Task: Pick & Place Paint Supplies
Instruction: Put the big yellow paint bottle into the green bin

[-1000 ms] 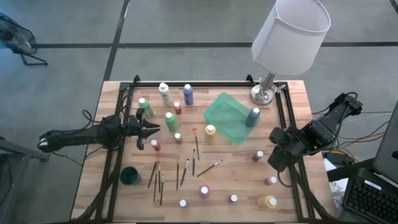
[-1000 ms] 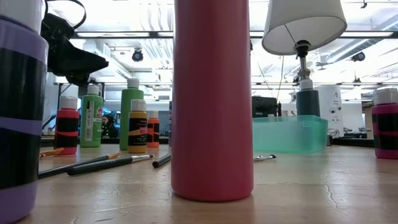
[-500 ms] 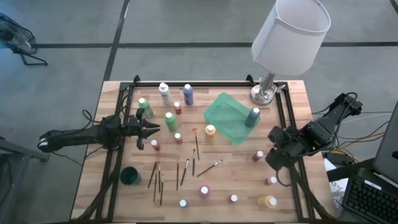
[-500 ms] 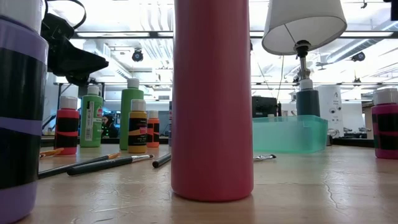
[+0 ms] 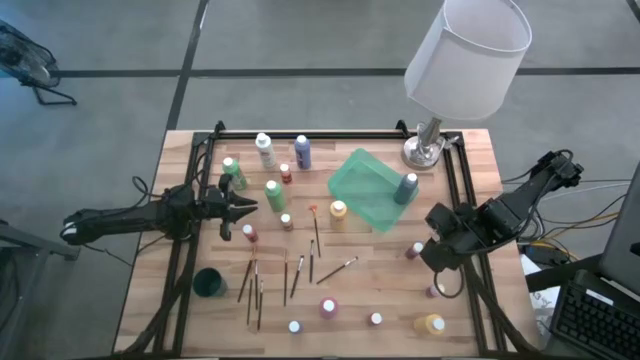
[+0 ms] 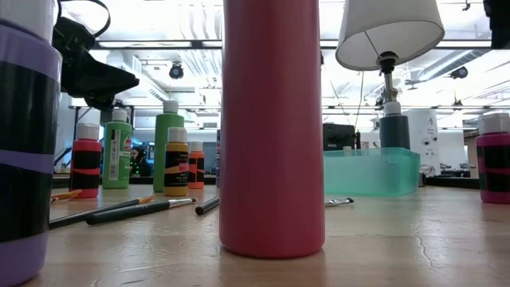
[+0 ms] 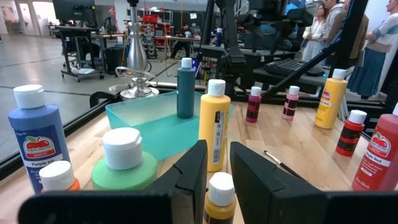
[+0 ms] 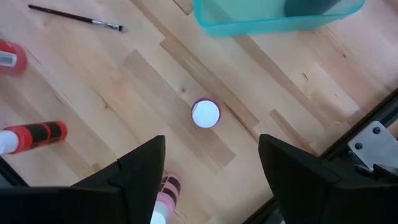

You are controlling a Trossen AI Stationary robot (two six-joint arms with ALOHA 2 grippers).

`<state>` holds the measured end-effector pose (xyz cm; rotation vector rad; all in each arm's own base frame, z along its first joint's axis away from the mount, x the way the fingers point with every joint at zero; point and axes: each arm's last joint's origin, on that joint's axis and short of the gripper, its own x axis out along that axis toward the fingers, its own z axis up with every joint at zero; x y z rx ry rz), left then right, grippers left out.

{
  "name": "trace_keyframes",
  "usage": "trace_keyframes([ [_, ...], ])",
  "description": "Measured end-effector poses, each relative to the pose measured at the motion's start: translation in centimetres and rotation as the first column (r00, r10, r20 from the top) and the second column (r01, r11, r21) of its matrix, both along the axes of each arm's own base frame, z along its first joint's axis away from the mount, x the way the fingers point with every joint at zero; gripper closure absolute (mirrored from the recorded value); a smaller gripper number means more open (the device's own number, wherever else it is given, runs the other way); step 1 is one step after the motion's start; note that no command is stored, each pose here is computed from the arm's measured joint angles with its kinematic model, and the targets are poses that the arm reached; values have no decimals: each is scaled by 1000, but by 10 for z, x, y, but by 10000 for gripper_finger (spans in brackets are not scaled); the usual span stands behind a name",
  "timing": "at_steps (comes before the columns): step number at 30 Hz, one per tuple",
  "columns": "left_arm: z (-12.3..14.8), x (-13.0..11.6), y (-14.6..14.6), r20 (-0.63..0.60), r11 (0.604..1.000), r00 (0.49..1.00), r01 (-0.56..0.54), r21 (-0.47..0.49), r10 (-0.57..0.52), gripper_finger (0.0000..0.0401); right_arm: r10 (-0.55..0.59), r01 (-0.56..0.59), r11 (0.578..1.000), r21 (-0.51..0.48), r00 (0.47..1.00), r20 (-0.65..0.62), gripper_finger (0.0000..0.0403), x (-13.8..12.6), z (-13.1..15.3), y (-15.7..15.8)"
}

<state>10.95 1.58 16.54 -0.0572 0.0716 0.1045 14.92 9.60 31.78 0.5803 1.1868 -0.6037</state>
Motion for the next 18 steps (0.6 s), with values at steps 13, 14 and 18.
trace_keyframes([
  [13, 0, 0, 0, 0, 1000, 1000, 0, 0, 0, 325, 4, -3, 999, 44, 999, -32, 126, -1, 0, 0],
  [14, 0, 0, 0, 0, 1000, 1000, 0, 0, 0, 325, 6, -4, 999, 53, 999, -38, 126, -1, -1, 1],
  [18, 0, 0, 0, 0, 1000, 1000, 0, 0, 0, 325, 8, -5, 998, 62, 999, -36, 131, 0, -1, 1],
])
